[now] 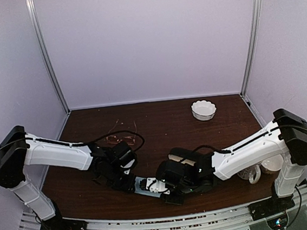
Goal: Organize the sunglasses
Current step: Pick up the folded cleaning cloth from the center of the board.
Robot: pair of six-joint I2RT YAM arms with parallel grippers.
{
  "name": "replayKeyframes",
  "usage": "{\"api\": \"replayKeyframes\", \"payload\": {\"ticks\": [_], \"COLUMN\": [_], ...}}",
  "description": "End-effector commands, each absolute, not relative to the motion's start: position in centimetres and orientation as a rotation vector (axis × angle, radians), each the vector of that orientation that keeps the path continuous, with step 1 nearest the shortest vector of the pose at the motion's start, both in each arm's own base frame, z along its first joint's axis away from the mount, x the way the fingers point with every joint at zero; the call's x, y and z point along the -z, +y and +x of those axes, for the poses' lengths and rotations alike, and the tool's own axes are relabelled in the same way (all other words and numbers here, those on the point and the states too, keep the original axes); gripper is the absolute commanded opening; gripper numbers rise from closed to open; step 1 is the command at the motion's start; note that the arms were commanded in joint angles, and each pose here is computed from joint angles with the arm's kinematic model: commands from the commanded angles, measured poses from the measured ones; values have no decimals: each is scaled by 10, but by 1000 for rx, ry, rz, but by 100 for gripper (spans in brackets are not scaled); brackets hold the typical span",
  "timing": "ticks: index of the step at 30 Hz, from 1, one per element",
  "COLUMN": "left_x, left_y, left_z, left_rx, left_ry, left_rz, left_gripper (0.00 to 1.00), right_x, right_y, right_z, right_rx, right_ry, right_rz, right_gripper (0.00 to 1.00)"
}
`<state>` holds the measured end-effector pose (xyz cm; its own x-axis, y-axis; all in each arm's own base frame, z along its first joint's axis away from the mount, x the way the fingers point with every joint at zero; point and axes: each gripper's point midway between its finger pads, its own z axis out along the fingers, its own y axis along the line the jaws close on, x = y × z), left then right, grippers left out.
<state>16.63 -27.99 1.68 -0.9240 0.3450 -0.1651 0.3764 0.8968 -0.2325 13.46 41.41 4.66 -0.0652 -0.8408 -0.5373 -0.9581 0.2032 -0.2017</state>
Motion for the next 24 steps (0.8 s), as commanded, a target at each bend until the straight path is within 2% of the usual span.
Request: {"api": "replayKeyframes", "payload": {"ticks": [1, 5, 9, 24], "left_x": [-7, -9, -11, -7], "left_y": [-284, -284, -284, -280], "left_z": [159, 160, 161, 160], "left_rx": [422, 420, 423, 402], "left_ry": [2971, 2960, 2954, 2962], "left_rz": [560, 547, 543, 538], "left_gripper": [20, 12, 8, 6], "right_x": [-51, -49, -45, -31], "right_y": [419, 420, 421, 418], "right_z": [136, 130, 127, 129], "right_rx": [-288, -323, -331, -278], "right_ry": [1912, 1879, 1862, 1845], "right_rz": [-1644, -1675, -1712, -1747], "right_gripper": [29, 29, 29, 21]}}
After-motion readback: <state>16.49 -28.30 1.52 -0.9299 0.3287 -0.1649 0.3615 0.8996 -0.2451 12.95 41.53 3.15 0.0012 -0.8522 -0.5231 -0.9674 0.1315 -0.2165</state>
